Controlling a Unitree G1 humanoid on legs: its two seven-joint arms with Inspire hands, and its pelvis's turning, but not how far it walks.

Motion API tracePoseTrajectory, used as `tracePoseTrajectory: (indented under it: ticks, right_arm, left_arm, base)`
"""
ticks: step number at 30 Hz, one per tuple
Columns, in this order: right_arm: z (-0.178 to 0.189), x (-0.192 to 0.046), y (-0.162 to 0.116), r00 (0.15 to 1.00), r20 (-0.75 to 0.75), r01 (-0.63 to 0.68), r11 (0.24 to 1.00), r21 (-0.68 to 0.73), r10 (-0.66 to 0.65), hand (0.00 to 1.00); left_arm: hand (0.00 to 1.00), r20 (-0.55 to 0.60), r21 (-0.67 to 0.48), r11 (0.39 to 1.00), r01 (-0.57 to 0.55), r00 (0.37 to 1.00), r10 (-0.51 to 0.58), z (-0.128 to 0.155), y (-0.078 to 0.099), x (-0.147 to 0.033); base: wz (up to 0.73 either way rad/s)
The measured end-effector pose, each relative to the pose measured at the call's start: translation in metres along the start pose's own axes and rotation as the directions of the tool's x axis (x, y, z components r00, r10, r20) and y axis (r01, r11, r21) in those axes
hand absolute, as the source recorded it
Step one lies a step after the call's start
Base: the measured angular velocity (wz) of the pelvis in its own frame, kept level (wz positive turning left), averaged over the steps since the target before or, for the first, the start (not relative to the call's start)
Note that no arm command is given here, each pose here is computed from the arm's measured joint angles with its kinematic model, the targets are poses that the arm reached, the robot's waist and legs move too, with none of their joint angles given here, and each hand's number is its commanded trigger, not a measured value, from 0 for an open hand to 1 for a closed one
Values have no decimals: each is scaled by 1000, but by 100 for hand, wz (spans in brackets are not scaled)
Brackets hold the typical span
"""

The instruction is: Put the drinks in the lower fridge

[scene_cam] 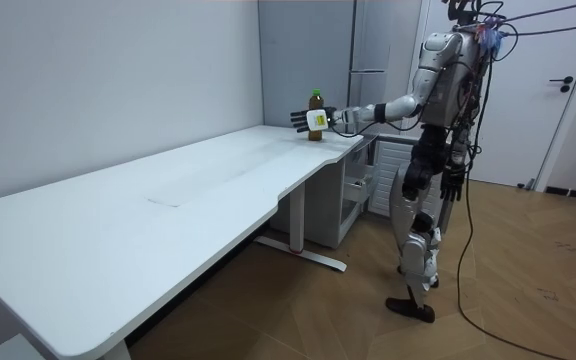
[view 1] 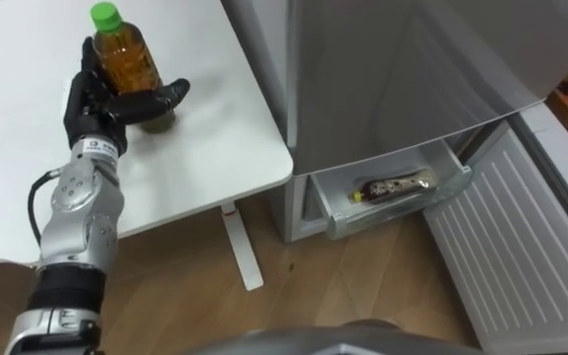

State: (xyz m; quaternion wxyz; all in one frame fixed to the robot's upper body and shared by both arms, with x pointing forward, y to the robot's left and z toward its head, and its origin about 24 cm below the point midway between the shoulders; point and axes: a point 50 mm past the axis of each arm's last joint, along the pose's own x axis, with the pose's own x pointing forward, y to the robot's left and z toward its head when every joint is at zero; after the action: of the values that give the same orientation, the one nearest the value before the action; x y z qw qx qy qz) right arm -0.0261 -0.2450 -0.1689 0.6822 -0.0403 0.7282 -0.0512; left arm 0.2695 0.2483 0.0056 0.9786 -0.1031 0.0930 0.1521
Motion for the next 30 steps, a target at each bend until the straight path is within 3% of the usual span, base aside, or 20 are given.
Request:
tracePoseTrajectory:
  ticks: [16,17,18,19,30]
  right_arm:
    - [4,-1,-4,1000,16,10,1000,-21,-10,0]
    - [4,-1,-4,1000,16,11,1000,-21,-10,0]
    - [4,-1,-4,1000,16,11,1000,-21,-10,0]
    - [4,-1,-4,1000,16,10,1000,-21,-10,0]
    - [7,-1,-5,999,28,15,1000,-22,-15,0]
  left_arm:
    - [0,5,11,997,-71,997,71,5,11,4]
    - [4,7,12,997,-71,997,71,6,12,5]
    - [42,12,11,997,-73,997,73,7,11,5]
    - [100,16,10,997,-78,997,78,8,11,6]
    - [100,40,-33,997,-74,996,76,18,6,12]
  base:
    - [-2]
    - [0]
    - [0]
    - [0]
    - [0]
